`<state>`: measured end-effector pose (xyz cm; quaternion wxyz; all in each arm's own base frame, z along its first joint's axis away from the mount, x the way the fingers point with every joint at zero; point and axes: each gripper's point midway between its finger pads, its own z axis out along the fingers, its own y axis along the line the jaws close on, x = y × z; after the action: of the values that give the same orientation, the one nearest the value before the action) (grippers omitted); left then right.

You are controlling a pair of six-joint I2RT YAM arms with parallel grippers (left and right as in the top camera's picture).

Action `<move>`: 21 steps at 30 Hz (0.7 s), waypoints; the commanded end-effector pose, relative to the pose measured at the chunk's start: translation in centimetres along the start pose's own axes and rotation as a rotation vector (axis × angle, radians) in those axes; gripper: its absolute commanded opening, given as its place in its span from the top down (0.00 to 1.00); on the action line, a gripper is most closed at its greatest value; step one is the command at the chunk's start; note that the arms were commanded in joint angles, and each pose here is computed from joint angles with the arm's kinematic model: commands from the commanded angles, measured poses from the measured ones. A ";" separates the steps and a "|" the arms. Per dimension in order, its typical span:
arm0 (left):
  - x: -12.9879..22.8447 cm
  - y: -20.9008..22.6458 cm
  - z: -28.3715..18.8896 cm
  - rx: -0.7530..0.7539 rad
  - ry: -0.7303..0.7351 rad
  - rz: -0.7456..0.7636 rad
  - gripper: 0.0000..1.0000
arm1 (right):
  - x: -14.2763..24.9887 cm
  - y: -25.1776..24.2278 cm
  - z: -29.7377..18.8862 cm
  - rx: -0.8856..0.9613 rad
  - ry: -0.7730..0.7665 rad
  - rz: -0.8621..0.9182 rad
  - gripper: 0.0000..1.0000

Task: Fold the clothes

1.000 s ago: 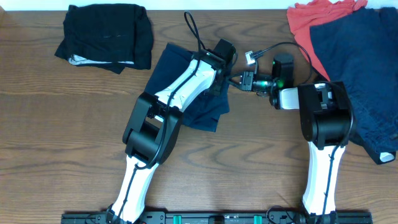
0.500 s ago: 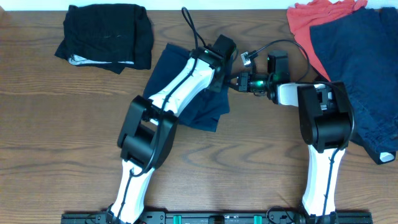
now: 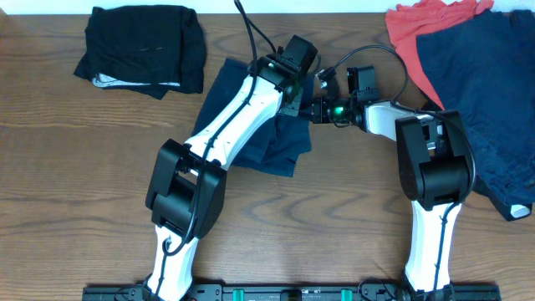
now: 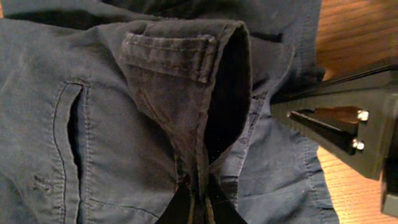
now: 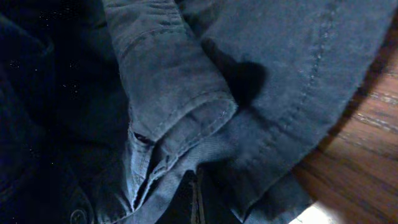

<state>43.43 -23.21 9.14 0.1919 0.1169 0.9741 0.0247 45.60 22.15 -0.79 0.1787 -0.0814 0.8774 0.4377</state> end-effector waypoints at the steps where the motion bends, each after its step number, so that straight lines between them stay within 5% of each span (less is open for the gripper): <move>1: -0.4 -1.8 -1.4 0.053 -0.027 0.004 0.94 | 5.2 -9.0 0.8 0.349 0.069 0.085 0.99; 21: -1.4 -7.6 -3.4 0.219 -0.097 0.025 0.94 | 5.9 -9.5 0.7 0.372 0.088 0.104 0.99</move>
<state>41.68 -29.44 9.59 0.2062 0.1561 0.9649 -0.0453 45.59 22.10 -0.87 0.1758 -0.0812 0.8848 0.4239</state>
